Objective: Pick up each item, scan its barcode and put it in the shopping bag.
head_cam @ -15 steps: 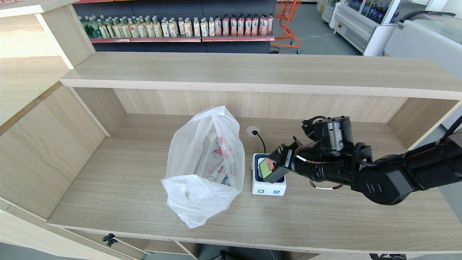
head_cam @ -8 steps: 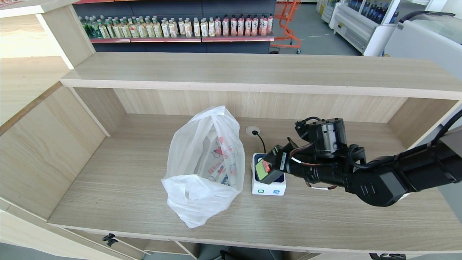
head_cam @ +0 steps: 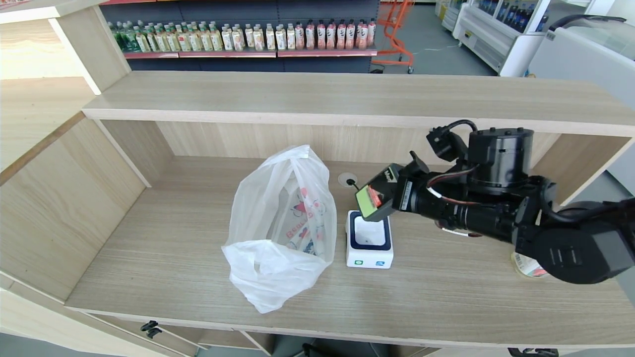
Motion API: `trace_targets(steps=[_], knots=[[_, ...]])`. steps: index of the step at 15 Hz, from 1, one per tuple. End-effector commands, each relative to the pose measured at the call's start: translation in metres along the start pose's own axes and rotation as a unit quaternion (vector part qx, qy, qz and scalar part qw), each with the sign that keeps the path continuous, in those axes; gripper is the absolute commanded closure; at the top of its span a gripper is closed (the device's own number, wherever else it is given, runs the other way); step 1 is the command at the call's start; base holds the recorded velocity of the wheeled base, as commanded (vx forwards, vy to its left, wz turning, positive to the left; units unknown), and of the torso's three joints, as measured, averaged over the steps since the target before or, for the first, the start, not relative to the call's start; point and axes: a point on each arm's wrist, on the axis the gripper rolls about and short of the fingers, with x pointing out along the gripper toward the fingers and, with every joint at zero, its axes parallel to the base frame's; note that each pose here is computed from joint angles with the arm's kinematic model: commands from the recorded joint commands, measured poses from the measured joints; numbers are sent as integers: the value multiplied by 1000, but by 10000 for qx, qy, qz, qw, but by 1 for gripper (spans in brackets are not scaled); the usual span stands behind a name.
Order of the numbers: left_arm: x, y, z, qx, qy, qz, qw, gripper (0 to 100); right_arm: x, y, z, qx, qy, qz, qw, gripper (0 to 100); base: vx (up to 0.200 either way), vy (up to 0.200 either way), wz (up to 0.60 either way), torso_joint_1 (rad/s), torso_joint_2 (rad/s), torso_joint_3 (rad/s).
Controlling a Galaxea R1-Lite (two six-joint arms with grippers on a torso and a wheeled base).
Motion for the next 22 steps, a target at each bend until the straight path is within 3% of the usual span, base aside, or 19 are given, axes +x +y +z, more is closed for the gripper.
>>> trace_targets(steps=[1,2,6,11,14,17,20,22], knots=[[0,0,0,-1,-1,4,10000,0,-64,3,5,-1184,-164,-201,9926,100,0,0,0,0,0,0],[0,0,0,-1,-1,4,10000,0,-79,-2,-5,-1518,-78,-329,9878,100,0,0,0,0,0,0],[0,0,0,14,-1,4,10000,0,-108,-2,-25,-1524,68,-303,9878,100,0,0,0,0,0,0],[0,0,0,30,-1,4,10000,0,-118,3,-29,-902,-85,-181,9957,100,0,0,0,0,0,0],[0,0,0,14,-1,4,10000,0,-120,6,-27,-532,-134,-103,9984,100,0,200,0,-10,2,4],[0,0,0,7,-1,4,10000,0,-111,10,-29,-340,-28,-16,9994,100,0,200,0,14,10,-5],[0,0,0,7,-1,4,10000,0,-91,9,-29,-304,96,-105,9994,100,0,0,0,0,0,0],[0,0,0,7,-1,4,10000,0,-51,-3,-35,-314,216,-977,9945,100,0,0,0,0,0,0]])
